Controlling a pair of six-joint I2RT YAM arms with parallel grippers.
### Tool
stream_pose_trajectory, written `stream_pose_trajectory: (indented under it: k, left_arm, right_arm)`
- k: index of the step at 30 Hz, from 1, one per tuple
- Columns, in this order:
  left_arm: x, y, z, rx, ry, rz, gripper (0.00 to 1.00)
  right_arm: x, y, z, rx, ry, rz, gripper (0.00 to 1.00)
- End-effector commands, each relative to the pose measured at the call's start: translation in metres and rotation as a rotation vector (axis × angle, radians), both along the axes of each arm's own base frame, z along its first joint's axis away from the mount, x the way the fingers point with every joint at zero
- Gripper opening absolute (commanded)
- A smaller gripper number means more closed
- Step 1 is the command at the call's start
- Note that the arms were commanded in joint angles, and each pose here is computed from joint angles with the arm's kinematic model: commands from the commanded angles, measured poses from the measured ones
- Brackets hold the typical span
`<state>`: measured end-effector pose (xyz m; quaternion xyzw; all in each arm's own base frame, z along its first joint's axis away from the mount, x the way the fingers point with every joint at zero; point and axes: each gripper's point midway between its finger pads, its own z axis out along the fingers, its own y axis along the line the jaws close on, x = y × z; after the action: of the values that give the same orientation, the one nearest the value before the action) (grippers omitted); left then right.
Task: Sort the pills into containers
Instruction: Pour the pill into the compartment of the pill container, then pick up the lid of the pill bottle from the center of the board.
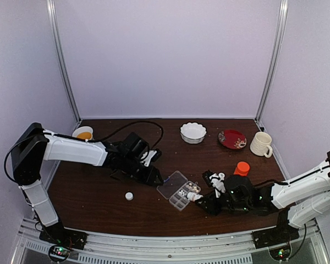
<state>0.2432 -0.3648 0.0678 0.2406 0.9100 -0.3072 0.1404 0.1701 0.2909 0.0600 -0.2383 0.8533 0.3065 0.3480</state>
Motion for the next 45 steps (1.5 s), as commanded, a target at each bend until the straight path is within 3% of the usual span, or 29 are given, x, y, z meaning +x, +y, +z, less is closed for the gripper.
stream_pose_trajectory:
  k: [1,13,26,31,36,45]
  left_arm:
    - [0.005,-0.002,0.024,-0.019,-0.061,-0.004,0.46]
    - [-0.006,0.027,0.031,0.093,-0.109,0.046,0.47]
    - [-0.024,0.086,0.022,0.226,-0.115,0.158,0.51]
    - [-0.029,0.107,0.013,0.292,-0.112,0.196,0.59]
    - [-0.031,0.117,0.005,0.339,-0.106,0.210,0.63]
    - [-0.032,0.114,-0.010,0.364,-0.077,0.194,0.64]
  right_arm:
    - [0.004,0.005,0.011,0.020,-0.024,0.005,0.00]
    - [0.007,0.003,0.010,0.010,-0.031,-0.011,0.00]
    - [0.003,-0.001,0.045,0.194,-0.128,-0.006,0.00]
    - [-0.002,-0.005,0.071,0.290,-0.202,0.020,0.00]
    - [-0.012,0.001,0.119,0.392,-0.326,0.110,0.00]
    - [-0.036,-0.008,0.263,0.614,-0.679,0.225,0.00]
